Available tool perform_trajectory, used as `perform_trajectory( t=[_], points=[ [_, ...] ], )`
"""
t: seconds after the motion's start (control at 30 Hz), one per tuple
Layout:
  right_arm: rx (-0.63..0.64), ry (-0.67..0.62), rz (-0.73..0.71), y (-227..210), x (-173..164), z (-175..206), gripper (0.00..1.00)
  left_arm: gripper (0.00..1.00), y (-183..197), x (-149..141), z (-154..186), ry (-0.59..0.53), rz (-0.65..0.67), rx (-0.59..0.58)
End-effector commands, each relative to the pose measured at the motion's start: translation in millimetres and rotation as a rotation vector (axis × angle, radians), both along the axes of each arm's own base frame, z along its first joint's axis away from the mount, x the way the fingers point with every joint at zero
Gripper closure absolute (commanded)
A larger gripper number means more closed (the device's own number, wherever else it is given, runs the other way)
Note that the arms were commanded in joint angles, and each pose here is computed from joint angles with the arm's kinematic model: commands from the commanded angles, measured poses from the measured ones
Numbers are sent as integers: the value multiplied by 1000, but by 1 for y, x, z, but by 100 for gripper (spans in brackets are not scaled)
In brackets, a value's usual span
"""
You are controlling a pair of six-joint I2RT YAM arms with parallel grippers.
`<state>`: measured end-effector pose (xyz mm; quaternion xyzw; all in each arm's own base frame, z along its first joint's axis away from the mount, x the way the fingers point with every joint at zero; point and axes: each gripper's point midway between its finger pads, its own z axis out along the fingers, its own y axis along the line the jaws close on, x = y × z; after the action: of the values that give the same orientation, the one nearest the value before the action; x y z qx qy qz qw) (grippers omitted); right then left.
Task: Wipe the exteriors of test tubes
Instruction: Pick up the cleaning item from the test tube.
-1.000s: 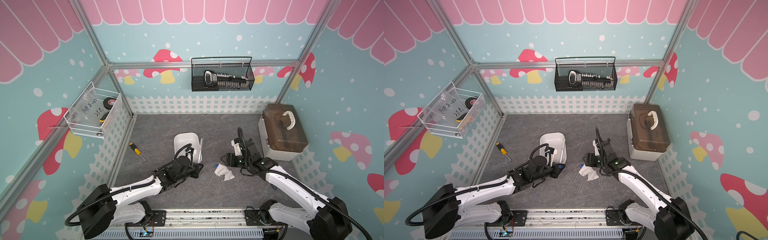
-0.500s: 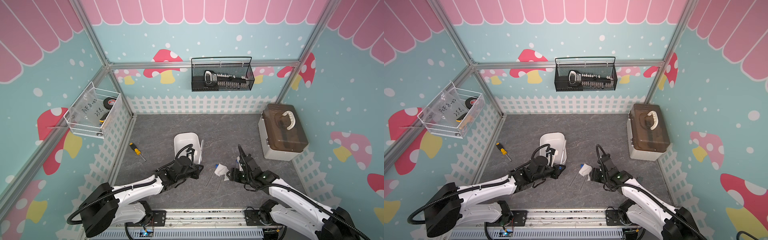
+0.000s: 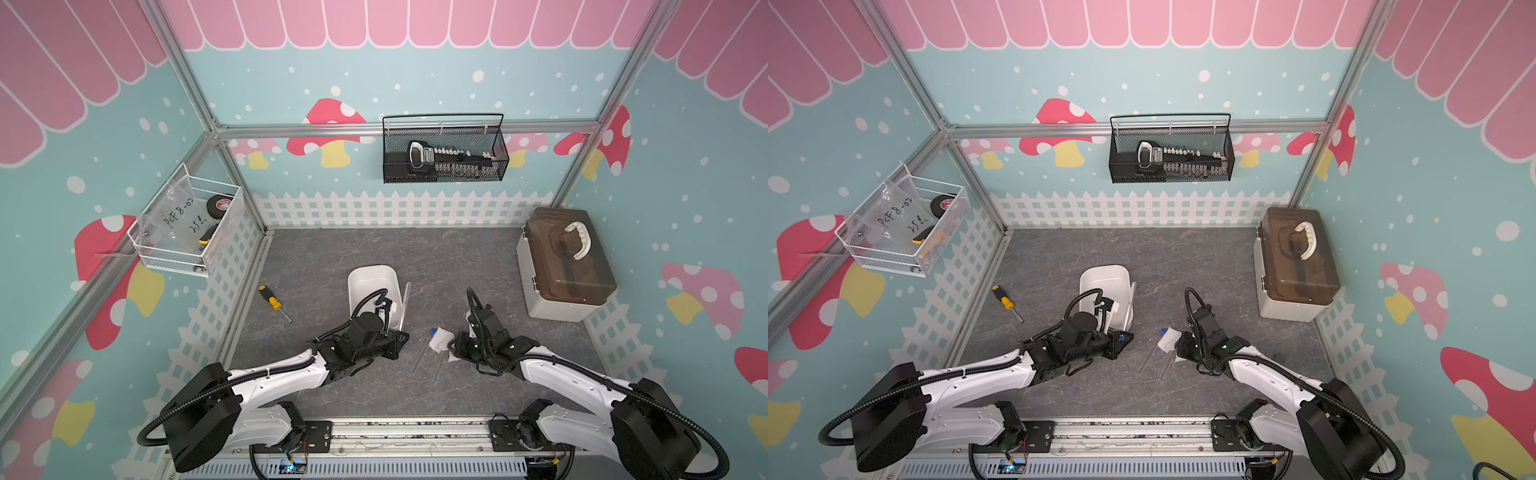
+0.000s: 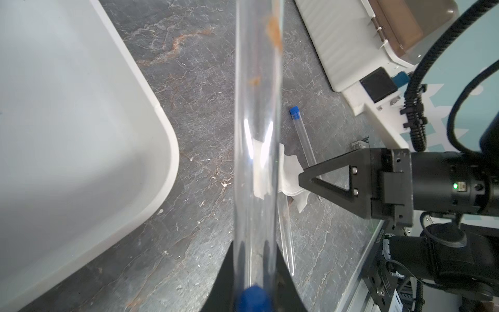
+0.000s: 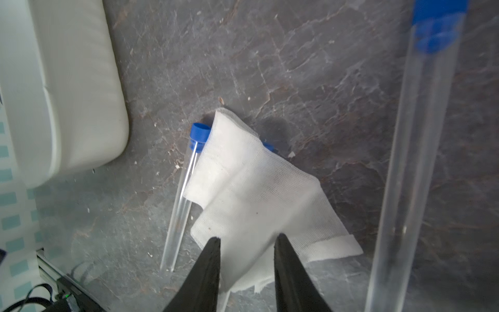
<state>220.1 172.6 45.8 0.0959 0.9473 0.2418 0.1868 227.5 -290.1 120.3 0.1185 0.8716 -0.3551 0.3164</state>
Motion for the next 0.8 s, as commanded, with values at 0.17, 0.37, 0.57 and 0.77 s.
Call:
perform_trajectory(
  t=[0.17,0.37,0.57,0.77],
  points=[
    [11,22,-16,1,-2,-9,95,91,-8,4,10,-21,-12,-27],
    [72,-52,3,14,11,24,100,91,-9,5,11,-25,-15,-32],
    [118,-264,70,26,36,133,100,91,-12,3,11,-14,-28,-45],
    [153,-457,164,48,65,236,100,91,-24,-1,5,28,-68,-78]
  ],
)
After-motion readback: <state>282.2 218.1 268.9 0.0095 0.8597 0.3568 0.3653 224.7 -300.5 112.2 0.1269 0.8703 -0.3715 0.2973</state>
